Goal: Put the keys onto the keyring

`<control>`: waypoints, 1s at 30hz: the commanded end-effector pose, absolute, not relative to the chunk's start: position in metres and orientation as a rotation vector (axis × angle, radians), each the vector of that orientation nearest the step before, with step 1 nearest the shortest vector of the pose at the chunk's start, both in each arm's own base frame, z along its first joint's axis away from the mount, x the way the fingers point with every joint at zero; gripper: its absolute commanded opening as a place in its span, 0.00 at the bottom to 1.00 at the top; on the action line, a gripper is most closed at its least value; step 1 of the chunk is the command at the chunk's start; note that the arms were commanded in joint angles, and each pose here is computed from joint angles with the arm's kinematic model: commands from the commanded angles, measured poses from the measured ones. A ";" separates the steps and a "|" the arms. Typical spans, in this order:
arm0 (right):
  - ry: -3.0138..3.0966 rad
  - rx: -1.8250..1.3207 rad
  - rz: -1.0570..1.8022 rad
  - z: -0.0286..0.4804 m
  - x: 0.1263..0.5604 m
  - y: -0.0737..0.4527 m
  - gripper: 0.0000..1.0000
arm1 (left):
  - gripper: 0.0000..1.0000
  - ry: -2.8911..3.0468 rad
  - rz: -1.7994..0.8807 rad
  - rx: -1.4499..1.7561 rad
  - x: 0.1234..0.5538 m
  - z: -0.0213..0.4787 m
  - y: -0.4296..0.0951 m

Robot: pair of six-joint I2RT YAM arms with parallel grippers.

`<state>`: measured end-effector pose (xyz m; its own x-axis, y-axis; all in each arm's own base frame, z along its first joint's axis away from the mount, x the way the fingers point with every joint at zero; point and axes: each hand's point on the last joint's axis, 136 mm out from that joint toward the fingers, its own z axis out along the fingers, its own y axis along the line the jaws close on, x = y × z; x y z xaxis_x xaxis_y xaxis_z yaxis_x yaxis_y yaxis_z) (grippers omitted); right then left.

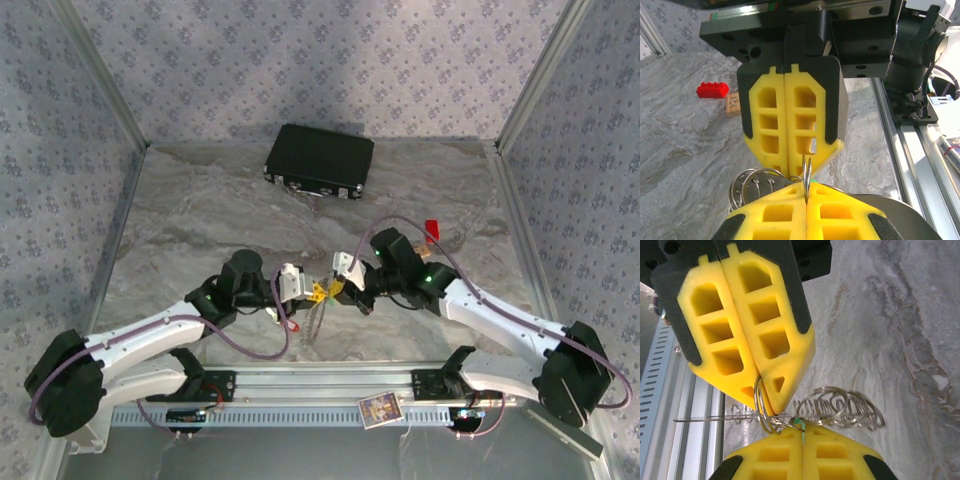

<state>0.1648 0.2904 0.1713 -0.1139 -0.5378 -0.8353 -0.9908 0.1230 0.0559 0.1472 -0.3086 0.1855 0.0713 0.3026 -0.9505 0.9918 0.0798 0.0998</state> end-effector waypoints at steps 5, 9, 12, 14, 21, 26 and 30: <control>1.726 -1.458 0.827 0.181 0.164 0.281 0.28 | 0.00 1.270 -0.919 1.382 0.145 0.213 -0.314; 1.742 -1.414 0.761 0.181 0.166 0.269 0.36 | 0.00 1.274 -0.907 1.369 0.148 0.213 -0.314; 1.744 -1.403 0.756 0.180 0.161 0.265 0.38 | 0.00 1.270 -0.904 1.359 0.149 0.215 -0.314; 1.731 -1.414 0.763 0.179 0.157 0.267 0.39 | 0.00 1.263 -0.904 1.353 0.149 0.217 -0.314; 1.685 -1.403 0.801 0.176 0.160 0.282 0.42 | 0.00 1.257 -0.909 1.336 0.150 0.222 -0.315; 1.667 -1.394 0.843 0.173 0.162 0.291 0.43 | 0.00 1.250 -0.913 1.332 0.150 0.224 -0.315; 1.661 -1.392 0.864 0.171 0.163 0.297 0.42 | 0.00 1.245 -0.914 1.328 0.150 0.225 -0.315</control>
